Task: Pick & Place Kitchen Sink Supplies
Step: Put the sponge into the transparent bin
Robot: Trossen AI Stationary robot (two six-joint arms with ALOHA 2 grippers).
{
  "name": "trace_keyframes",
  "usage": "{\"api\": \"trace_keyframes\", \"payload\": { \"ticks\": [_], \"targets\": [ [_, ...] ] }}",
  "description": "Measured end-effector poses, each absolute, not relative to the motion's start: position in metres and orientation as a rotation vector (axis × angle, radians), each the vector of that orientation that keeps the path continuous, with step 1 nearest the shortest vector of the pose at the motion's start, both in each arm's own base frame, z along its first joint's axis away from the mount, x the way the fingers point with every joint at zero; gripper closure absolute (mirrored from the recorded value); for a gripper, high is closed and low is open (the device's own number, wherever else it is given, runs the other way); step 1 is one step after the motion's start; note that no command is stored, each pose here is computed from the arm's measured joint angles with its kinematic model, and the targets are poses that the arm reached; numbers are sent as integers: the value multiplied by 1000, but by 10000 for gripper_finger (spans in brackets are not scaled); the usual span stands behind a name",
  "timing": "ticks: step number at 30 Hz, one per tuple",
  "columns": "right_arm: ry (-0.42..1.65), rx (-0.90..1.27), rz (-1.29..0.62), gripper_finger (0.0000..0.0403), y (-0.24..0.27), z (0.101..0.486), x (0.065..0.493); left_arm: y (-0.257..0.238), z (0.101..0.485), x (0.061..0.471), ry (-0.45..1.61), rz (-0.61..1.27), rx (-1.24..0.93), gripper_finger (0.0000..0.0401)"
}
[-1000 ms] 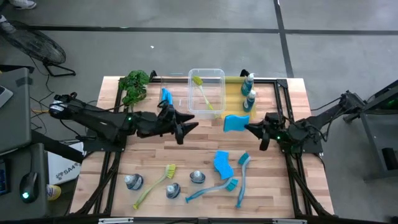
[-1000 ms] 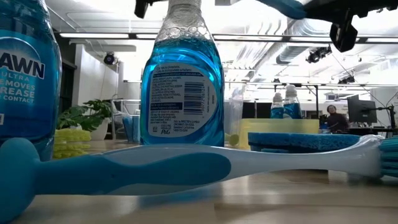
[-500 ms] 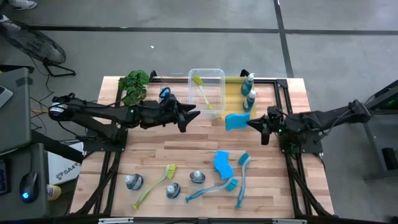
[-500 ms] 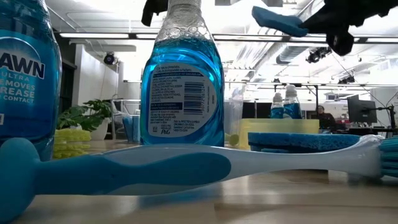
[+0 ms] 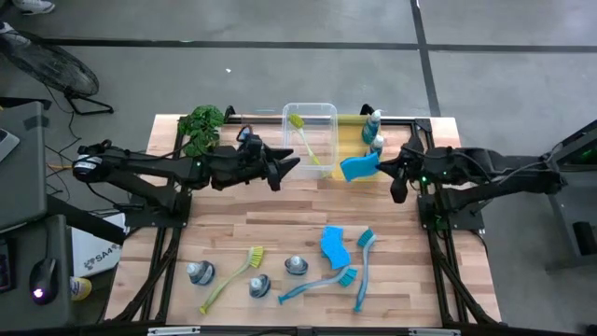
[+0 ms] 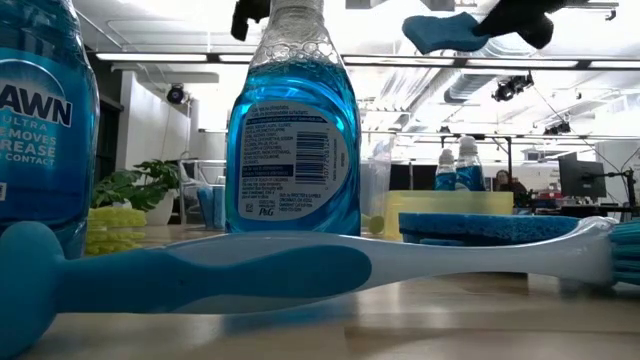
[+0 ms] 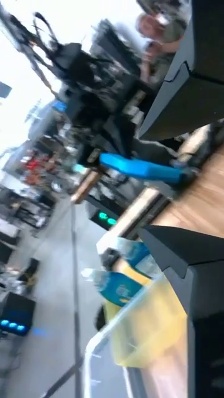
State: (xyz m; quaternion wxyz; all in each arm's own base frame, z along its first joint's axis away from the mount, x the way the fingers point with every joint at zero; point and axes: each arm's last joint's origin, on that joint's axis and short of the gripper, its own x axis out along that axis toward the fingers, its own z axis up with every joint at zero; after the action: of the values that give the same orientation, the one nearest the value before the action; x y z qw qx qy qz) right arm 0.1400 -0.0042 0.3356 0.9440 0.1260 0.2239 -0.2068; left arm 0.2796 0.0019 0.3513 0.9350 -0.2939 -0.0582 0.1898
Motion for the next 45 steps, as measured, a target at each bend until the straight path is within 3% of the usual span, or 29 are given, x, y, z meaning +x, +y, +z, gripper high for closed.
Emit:
{"api": "trace_keyframes", "payload": {
  "ticks": [18, 24, 32, 45],
  "targets": [
    [516, 296, -397, 403, -10, 338, 160, 5, 366, 280, -70, 362, -327, 170],
    [426, 236, -316, 403, -7, 345, 175, 4, 361, 284, -21, 307, -277, 170],
    [455, 162, -293, 403, -1, 338, 193, 0, 349, 296, 42, 182, -265, 170],
    [446, 110, -251, 403, 7, 332, 215, -2, 327, 315, 113, 164, -315, 170]
  ]
}}
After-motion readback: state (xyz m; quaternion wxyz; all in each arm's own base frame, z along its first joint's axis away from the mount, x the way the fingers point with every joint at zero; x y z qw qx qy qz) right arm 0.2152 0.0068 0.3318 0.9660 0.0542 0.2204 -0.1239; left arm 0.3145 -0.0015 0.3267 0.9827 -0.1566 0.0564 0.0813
